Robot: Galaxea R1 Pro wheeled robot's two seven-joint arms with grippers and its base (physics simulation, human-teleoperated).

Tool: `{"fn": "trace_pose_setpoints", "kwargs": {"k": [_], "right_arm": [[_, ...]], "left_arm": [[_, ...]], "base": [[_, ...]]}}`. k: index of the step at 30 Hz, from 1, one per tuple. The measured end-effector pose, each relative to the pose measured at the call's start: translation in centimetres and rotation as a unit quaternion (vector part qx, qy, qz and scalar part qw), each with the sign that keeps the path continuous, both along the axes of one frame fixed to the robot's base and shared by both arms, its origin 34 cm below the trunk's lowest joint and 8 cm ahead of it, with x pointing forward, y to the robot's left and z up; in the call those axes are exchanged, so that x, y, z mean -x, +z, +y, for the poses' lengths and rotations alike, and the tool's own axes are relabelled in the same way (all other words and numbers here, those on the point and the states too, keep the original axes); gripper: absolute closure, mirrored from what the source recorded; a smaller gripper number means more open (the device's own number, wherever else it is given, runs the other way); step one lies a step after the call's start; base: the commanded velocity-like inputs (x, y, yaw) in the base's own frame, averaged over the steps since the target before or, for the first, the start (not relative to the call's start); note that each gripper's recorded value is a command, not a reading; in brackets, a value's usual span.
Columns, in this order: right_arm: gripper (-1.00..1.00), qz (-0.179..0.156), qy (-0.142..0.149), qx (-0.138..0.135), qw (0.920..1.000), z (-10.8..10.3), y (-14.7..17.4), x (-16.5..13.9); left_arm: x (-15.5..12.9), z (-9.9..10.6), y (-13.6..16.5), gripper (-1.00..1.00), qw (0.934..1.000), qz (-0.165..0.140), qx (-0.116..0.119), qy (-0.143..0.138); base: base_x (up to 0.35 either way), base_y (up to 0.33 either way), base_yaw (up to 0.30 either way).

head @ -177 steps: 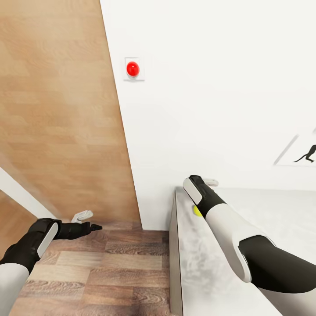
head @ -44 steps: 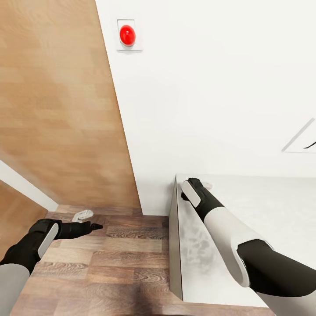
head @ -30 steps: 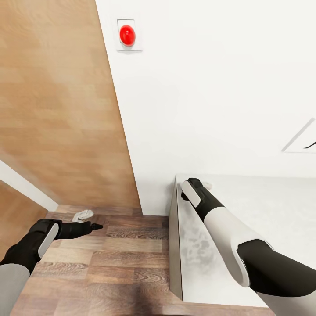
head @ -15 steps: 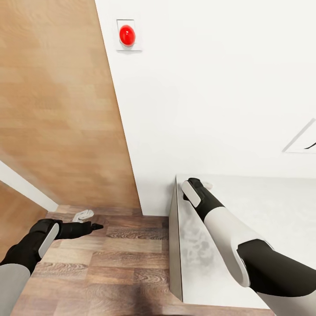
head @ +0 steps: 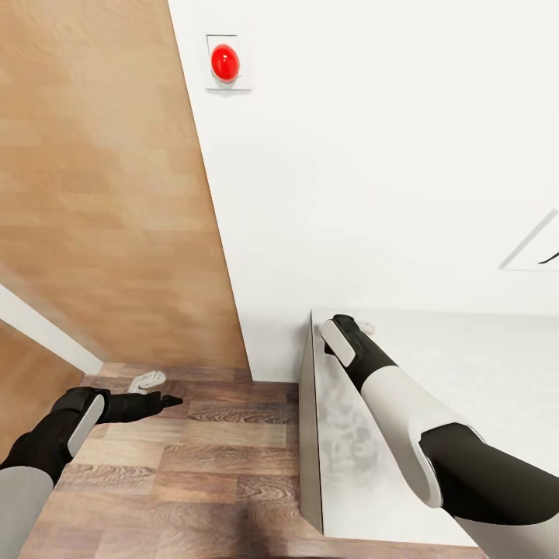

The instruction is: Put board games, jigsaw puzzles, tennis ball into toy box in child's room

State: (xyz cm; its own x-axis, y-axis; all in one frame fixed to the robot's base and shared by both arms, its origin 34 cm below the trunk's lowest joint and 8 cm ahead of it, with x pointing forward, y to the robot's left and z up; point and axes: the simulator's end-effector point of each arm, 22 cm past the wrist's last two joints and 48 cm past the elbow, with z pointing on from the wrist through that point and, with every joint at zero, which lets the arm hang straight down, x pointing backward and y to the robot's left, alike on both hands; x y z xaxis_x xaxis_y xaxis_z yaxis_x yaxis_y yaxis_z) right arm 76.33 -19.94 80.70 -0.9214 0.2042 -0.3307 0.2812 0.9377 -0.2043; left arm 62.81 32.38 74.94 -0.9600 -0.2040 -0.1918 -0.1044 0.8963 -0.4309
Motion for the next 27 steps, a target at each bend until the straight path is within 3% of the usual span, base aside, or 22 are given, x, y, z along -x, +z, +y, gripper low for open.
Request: {"fn": "trace_pose_setpoints", "kwargs": {"k": [10,22,27], "right_arm": [[1.00,-0.002,-0.003,-0.003,1.0000,0.1,0.0,-0.1],[1.00,-0.067,-0.002,-0.018,0.9976,0.8,4.4,-3.7],[1.00,-0.094,0.004,-0.054,0.9941,2.4,6.0,-3.7]], "left_arm": [[0.0,0.0,0.0,-1.00,1.0000,0.000,0.000,0.000],[-0.2,0.0,0.4,-1.00,1.0000,-0.004,0.000,0.000],[-0.4,0.0,0.8,-1.00,1.0000,-0.008,0.000,0.000]], "base": [[0.000,0.000,0.000],[0.000,0.000,0.000],[0.000,0.000,0.000]]}}
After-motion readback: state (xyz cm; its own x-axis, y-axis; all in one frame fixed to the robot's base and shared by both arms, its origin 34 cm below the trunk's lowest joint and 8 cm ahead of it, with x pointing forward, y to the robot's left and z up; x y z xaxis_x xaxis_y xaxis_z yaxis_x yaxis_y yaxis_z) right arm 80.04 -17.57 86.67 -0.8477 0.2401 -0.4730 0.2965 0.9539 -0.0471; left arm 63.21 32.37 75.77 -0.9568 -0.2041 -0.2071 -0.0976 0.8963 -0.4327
